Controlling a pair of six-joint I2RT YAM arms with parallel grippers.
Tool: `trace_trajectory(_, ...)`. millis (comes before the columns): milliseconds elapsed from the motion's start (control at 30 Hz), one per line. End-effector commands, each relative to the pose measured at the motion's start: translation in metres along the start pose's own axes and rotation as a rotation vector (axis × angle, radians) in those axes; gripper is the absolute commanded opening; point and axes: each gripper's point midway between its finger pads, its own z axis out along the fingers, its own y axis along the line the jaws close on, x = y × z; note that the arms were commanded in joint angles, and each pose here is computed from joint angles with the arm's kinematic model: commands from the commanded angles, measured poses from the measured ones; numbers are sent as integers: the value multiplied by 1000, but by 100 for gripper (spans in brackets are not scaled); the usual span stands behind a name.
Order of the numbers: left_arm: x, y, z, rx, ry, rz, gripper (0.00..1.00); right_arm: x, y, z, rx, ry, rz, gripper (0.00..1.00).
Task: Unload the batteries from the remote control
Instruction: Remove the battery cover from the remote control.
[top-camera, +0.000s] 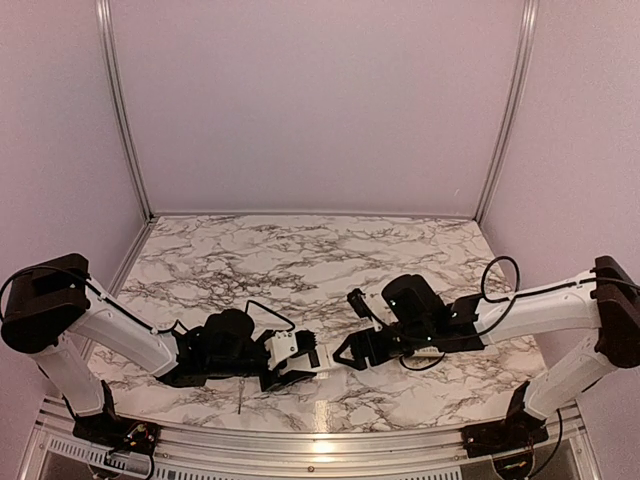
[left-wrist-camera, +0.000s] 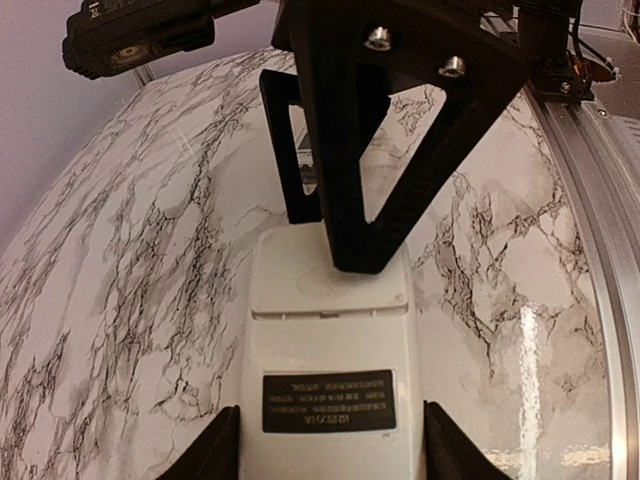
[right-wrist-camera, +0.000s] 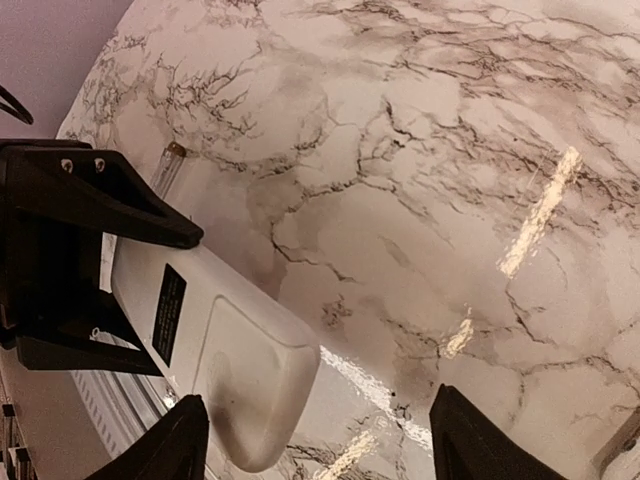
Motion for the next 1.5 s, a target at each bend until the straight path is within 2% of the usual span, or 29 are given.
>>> trace_trajectory(0, -6, 2, 5, 5, -7, -4, 22, -11, 2, 3, 28, -4, -16, 74)
trace_trajectory(333, -4, 2, 10, 9, 4, -5, 22, -13, 10, 14, 5, 17, -34, 74)
trace_trajectory(733, -4, 2, 10, 10, 4, -4, 22, -3, -14, 27, 100, 39, -28, 66)
trace_trajectory(967, -3, 2, 10, 7, 9, -5, 22, 3, -28, 26, 159, 44, -18, 43)
trace_trajectory(1333, -3, 3, 10, 5, 11, -4, 22, 4, -32, 20, 187, 36, -23, 24)
trace_trajectory(1467, -2, 3, 10, 2, 13, -4, 22, 4, -31, 19, 184, 36, -28, 12)
